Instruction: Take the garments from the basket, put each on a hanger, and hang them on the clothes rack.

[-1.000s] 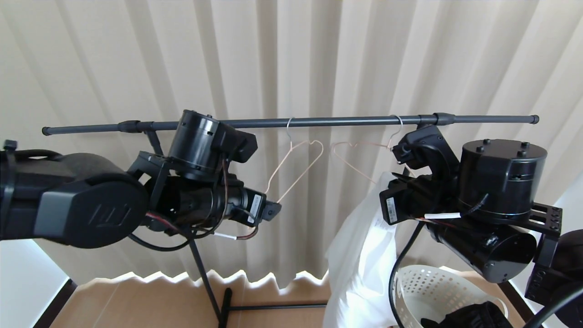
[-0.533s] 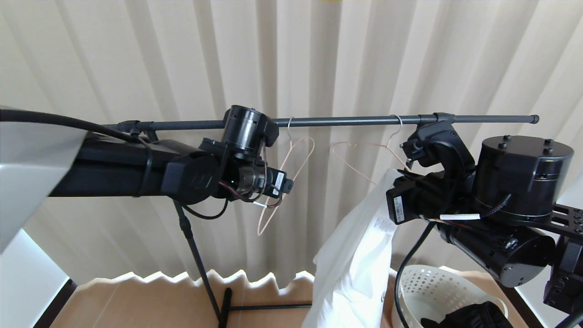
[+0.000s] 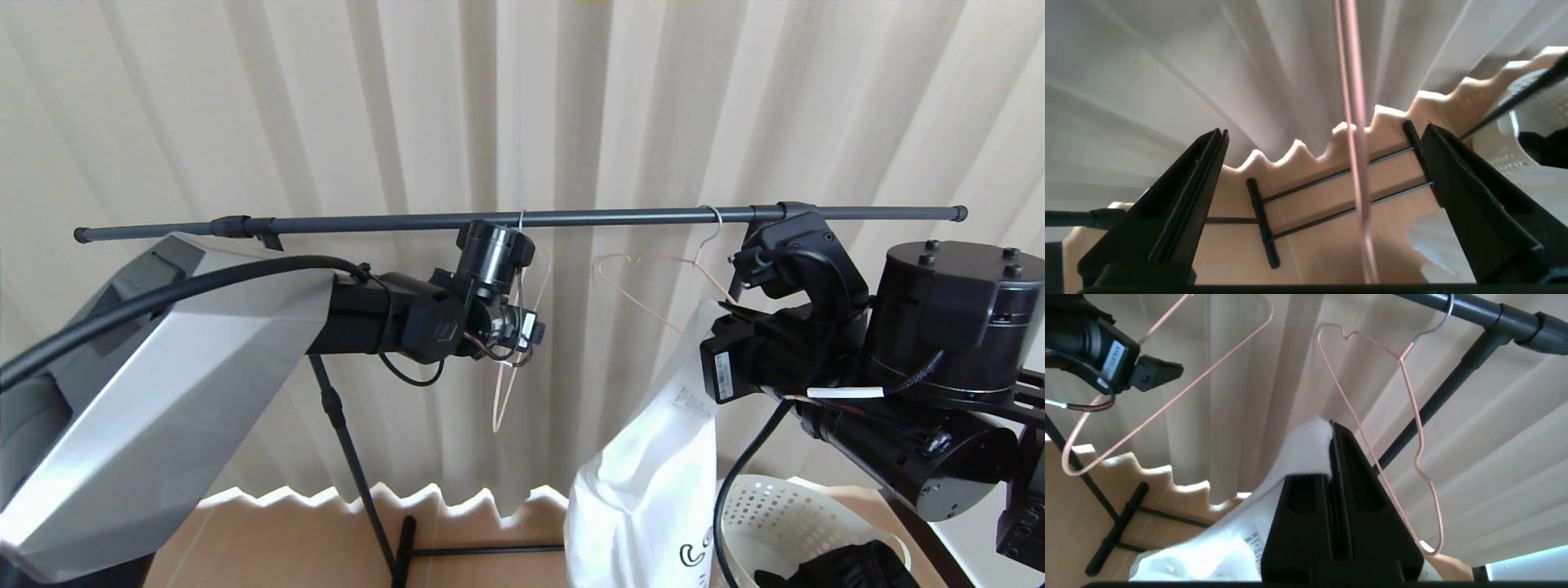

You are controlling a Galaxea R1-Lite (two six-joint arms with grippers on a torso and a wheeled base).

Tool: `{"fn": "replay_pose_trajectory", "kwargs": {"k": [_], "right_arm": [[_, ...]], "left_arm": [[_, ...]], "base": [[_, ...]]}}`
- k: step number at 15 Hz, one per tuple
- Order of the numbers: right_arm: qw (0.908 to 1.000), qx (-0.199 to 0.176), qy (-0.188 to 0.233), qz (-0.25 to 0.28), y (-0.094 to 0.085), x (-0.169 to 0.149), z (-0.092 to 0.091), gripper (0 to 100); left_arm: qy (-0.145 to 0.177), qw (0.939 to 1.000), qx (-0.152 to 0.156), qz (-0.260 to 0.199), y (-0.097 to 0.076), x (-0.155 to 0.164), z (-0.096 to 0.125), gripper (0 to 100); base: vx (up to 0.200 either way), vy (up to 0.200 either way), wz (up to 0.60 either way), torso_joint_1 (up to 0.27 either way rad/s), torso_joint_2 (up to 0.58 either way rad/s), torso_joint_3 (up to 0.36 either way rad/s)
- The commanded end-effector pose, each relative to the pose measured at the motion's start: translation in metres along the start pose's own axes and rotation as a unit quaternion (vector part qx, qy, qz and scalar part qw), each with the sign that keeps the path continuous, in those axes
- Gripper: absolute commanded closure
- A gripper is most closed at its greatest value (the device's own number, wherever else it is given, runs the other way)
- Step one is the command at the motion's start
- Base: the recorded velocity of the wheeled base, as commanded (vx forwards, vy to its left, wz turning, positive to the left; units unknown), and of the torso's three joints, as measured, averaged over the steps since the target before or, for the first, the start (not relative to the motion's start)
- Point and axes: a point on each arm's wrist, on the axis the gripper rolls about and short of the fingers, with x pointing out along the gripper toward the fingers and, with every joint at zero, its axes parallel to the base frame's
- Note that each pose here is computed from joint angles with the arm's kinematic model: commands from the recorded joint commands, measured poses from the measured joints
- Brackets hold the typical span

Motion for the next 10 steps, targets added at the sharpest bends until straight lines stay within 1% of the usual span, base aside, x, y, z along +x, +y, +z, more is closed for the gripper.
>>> {"fn": "replay_pose_trajectory", "kwargs": {"k": [1, 4, 7, 10], "right_arm": [[1.0, -0.001, 0.001, 0.001, 0.001, 0.001, 0.0, 100], [1.0, -0.001, 0.001, 0.001, 0.001, 0.001, -0.001, 100], [1.0, -0.001, 0.001, 0.001, 0.001, 0.001, -0.001, 100], [1.0, -0.001, 0.001, 0.001, 0.001, 0.0, 0.0, 100]], "left_arm": [[0.011, 0.9999, 0.002, 0.011, -0.006, 0.022, -0.01, 0], [0.001, 0.9996, -0.02, 0.02, -0.005, 0.026, -0.006, 0], [0.005, 0.999, -0.026, 0.035, 0.001, 0.031, -0.008, 0], [0.009, 0.9988, -0.029, 0.037, 0.001, 0.034, -0.011, 0]], "base": [[0.0, 0.0, 0.0, 0.0, 0.0, 0.0], [0.0, 0.0, 0.0, 0.0, 0.0, 0.0], [0.0, 0.0, 0.0, 0.0, 0.0, 0.0], [0.0, 0.0, 0.0, 0.0, 0.0, 0.0]]}}
